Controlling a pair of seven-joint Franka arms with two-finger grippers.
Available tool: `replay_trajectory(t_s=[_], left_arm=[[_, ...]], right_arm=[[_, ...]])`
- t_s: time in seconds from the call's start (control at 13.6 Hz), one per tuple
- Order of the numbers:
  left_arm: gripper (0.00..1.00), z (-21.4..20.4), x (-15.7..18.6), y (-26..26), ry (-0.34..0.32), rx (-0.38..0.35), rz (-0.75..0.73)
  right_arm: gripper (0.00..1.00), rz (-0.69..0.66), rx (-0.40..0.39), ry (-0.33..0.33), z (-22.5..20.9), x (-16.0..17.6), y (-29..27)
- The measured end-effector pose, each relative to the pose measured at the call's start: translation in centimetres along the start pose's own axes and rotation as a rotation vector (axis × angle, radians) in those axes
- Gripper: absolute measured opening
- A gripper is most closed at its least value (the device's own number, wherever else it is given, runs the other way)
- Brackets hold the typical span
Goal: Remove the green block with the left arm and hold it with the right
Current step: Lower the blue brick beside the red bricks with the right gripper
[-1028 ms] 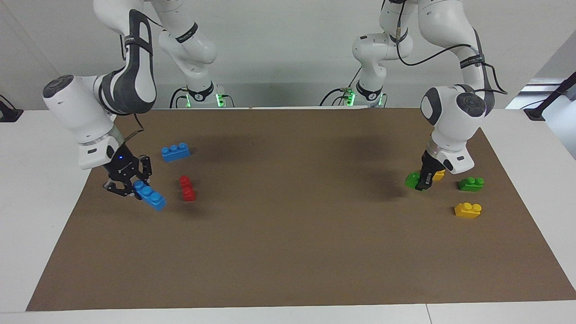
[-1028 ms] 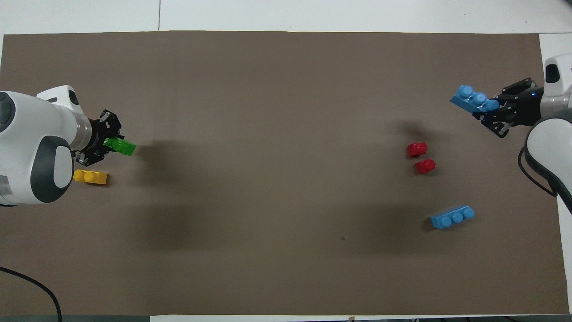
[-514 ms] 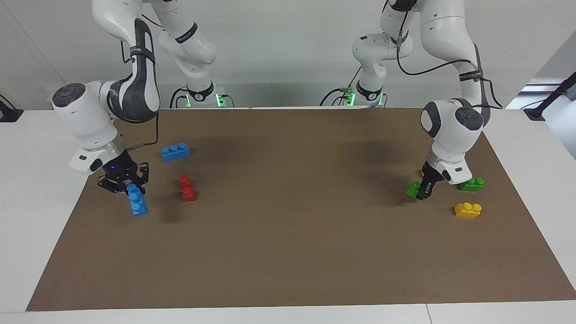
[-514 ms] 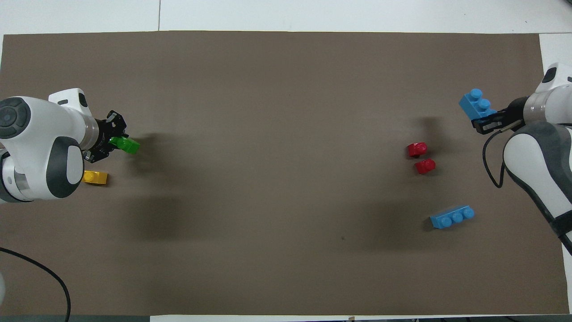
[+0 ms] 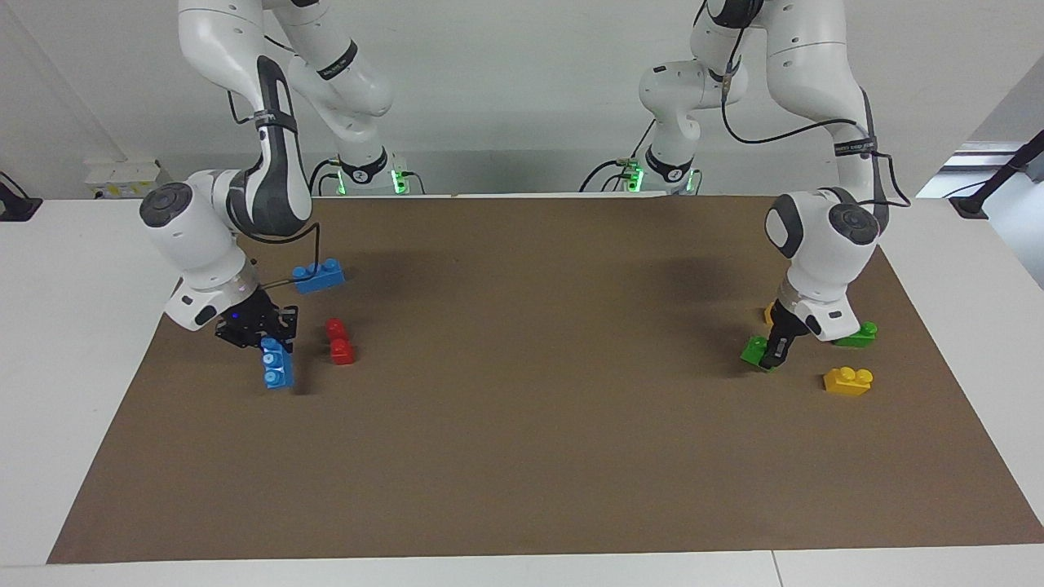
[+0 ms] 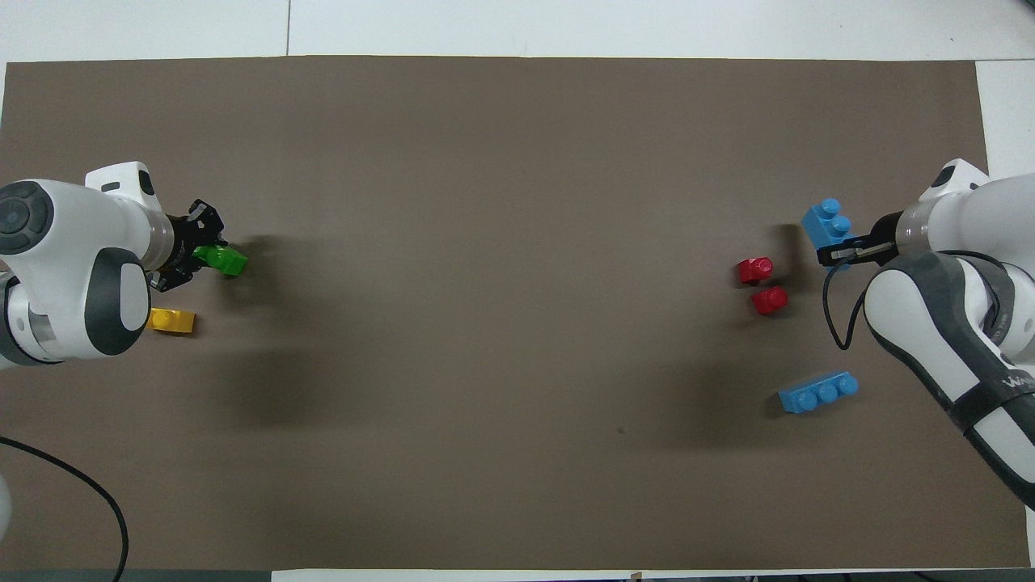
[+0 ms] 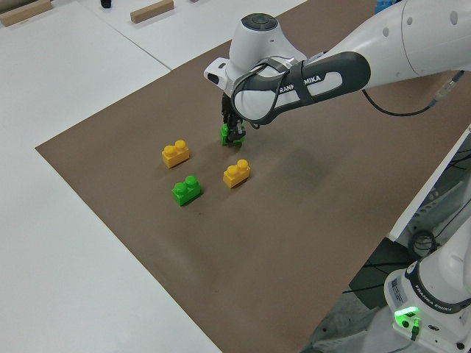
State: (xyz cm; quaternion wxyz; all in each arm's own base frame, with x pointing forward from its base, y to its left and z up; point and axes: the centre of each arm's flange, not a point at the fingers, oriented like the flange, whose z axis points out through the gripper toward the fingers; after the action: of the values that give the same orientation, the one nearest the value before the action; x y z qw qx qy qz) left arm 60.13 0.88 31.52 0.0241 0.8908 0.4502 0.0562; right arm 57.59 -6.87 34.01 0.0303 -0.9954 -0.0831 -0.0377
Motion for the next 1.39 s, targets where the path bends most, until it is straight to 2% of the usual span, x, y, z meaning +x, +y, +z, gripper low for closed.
replay_trajectory(t_s=[0.44, 0.81, 0.88, 0.95, 1.03, 1.32, 1.39], left_arm=[[0.35, 0.6, 0.4, -0.1, 0.007, -0.010, -0.002], [0.35, 0.6, 0.4, -0.1, 0.009, -0.012, 0.002], [0.35, 0.6, 0.4, -0.1, 0.009, -0.012, 0.002], [0.35, 0.6, 0.4, -0.1, 0.009, -0.012, 0.002], [0.44, 0.6, 0.4, -0.1, 0.008, -0.011, 0.003], [0.92, 0.6, 0.5, -0.1, 0.009, -0.013, 0.003], [1.00, 0.5, 0.6, 0.0, 0.011, -0.014, 0.002]], right_arm=[[0.35, 0.001, 0.013, -0.046, 2.0, -1.5, -0.4], [0.35, -0.001, -0.006, -0.007, 2.5, -2.4, -0.8], [0.40, -0.001, -0.006, -0.008, 2.9, -2.7, -0.8], [0.40, 0.001, -0.003, -0.011, 3.5, -3.0, -0.8], [0.45, 0.003, -0.001, -0.013, 3.9, -3.2, -0.8], [0.92, 0.006, -0.012, 0.022, 2.8, -2.2, -0.3], [1.00, 0.005, -0.020, 0.041, 1.9, -1.7, -0.2]])
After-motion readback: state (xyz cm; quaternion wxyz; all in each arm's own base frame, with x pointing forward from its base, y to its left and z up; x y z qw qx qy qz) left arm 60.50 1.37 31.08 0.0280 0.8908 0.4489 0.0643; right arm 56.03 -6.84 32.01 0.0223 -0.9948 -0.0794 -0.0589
